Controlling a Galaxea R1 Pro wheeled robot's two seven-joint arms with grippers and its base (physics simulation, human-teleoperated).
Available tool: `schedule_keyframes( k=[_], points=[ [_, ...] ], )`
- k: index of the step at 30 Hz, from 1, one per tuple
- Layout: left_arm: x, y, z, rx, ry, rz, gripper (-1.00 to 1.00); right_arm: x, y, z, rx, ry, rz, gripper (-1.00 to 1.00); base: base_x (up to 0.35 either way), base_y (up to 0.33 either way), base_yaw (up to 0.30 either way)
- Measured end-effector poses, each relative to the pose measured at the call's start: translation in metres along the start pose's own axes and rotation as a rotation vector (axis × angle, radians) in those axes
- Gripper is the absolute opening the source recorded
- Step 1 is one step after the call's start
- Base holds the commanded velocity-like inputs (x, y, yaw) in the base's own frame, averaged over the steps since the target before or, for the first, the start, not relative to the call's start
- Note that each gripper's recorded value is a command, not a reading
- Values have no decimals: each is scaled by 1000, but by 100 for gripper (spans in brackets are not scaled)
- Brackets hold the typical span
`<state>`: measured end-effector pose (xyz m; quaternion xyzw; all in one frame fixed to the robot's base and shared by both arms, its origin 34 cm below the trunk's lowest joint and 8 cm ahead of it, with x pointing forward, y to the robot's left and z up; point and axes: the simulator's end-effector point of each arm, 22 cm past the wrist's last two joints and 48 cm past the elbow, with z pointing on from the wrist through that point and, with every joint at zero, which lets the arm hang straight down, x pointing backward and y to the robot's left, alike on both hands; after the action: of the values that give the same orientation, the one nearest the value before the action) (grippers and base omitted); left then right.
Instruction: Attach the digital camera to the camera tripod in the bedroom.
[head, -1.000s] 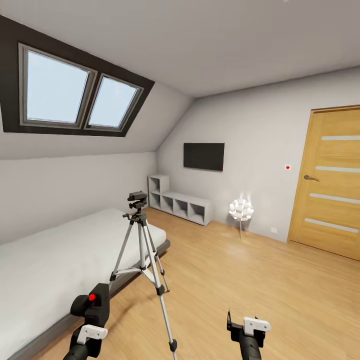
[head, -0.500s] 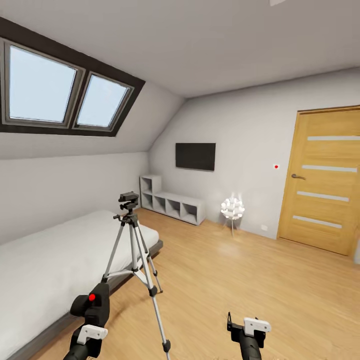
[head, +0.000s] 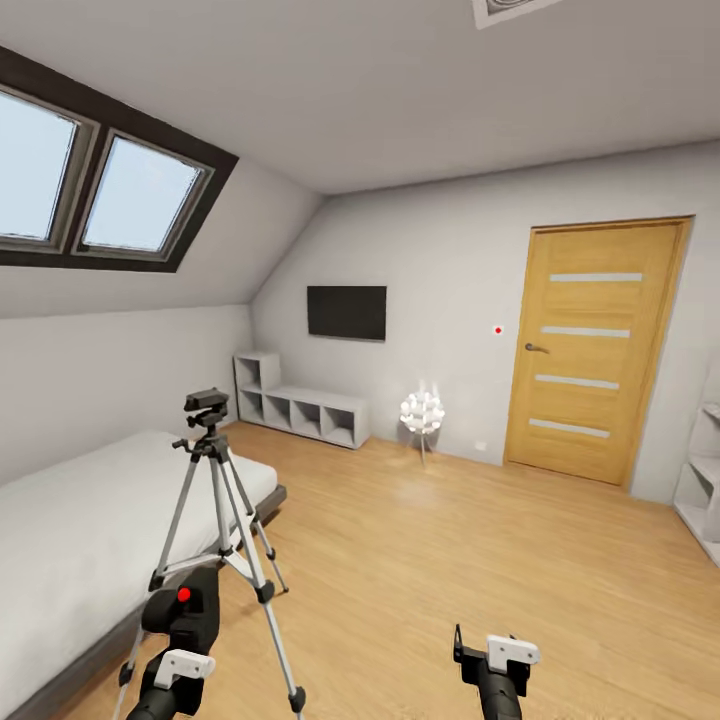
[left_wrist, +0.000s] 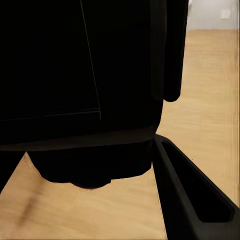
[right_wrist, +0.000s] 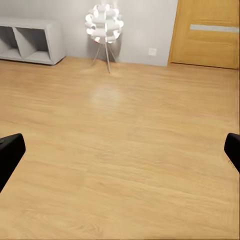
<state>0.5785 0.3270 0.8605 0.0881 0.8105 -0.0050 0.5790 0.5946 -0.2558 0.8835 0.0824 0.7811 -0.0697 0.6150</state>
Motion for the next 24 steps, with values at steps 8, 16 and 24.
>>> schedule_keyframes(
  k=[8,16,24],
  points=[
    [1,0,0,1,3,0,-100,2,1,0,0,8,0,100,0,0,-287],
    [5,-1,0,2,11,-1,-100,6,1,0,1,16,-2,100,0,0,-246],
    [9,-5,1,7,19,-4,-100,11,0,0,1,24,-3,100,0,0,-232]
  ],
)
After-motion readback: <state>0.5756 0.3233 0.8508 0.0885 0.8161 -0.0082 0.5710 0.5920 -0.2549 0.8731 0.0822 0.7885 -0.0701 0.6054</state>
